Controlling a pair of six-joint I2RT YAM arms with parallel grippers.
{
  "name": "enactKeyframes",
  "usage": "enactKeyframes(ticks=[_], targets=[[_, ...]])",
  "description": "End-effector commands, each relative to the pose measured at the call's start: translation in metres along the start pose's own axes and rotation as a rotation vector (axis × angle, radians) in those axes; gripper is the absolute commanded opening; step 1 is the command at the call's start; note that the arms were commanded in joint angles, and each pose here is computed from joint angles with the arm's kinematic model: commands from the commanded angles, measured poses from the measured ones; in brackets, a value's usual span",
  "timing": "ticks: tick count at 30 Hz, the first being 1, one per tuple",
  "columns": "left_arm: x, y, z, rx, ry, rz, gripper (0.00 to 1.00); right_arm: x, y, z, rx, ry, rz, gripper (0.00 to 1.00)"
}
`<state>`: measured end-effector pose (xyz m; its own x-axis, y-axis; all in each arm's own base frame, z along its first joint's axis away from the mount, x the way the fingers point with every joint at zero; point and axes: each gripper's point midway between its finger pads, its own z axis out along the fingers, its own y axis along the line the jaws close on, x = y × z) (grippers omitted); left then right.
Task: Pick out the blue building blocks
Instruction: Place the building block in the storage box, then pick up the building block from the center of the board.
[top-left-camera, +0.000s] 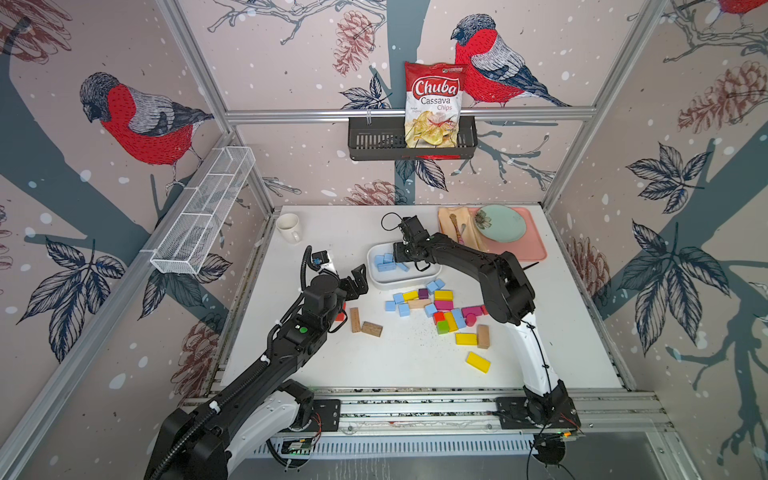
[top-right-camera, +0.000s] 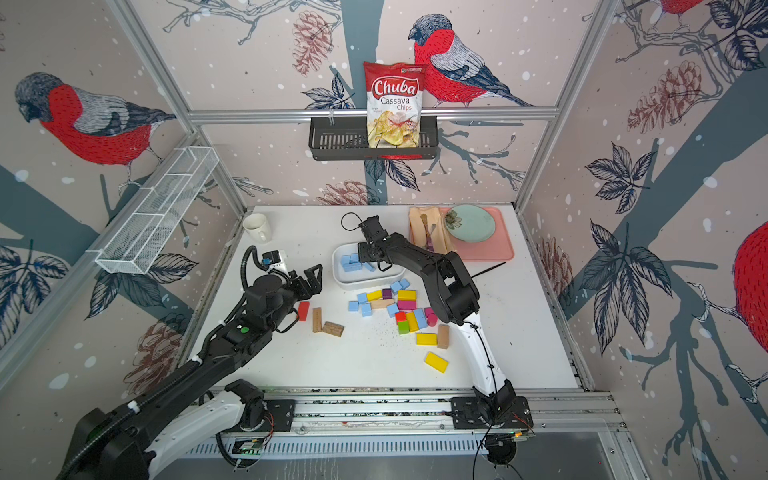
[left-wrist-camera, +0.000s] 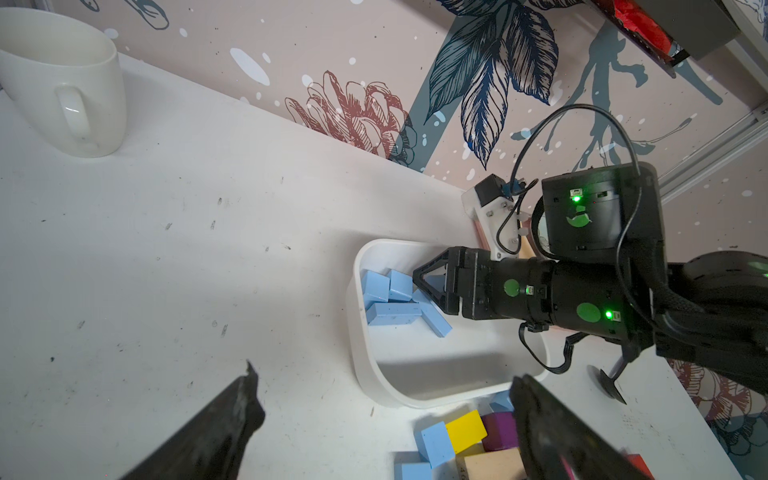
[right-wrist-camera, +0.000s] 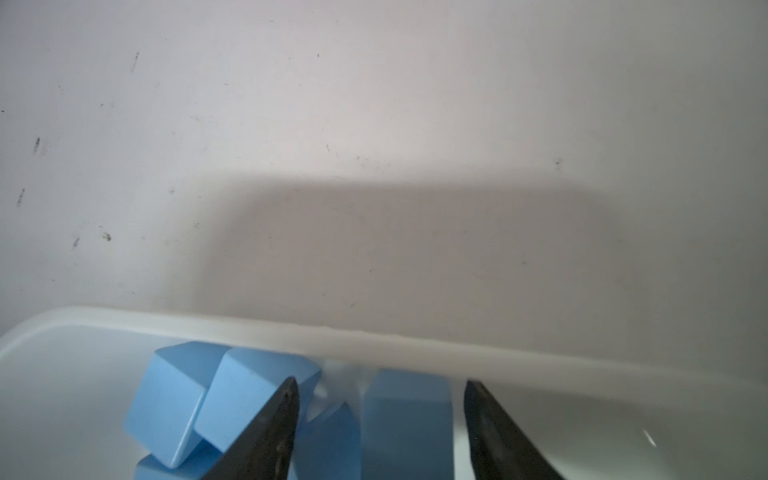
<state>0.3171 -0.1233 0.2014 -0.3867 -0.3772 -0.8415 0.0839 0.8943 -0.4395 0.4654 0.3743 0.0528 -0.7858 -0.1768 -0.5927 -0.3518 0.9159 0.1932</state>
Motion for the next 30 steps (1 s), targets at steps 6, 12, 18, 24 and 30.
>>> enactKeyframes(ticks=[6,12,18,24,30], targets=[[-0.005,-0.006,0.003,0.025,-0.014,-0.014,0.97,-0.028,0.013,-0.055,-0.060,-0.085,0.023,0.72],[0.000,-0.011,0.006,0.048,0.013,-0.005,0.97,-0.032,0.014,-0.105,-0.064,-0.141,-0.018,0.85],[0.001,-0.019,0.013,0.070,0.039,0.020,0.97,-0.020,0.009,-0.148,-0.058,-0.177,-0.038,1.00],[0.005,-0.025,0.024,0.070,0.080,0.015,0.97,-0.002,-0.012,-0.176,-0.012,-0.208,-0.032,1.00],[0.019,-0.036,0.028,0.059,0.120,0.035,0.97,0.020,-0.037,-0.183,0.043,-0.203,-0.001,0.99]])
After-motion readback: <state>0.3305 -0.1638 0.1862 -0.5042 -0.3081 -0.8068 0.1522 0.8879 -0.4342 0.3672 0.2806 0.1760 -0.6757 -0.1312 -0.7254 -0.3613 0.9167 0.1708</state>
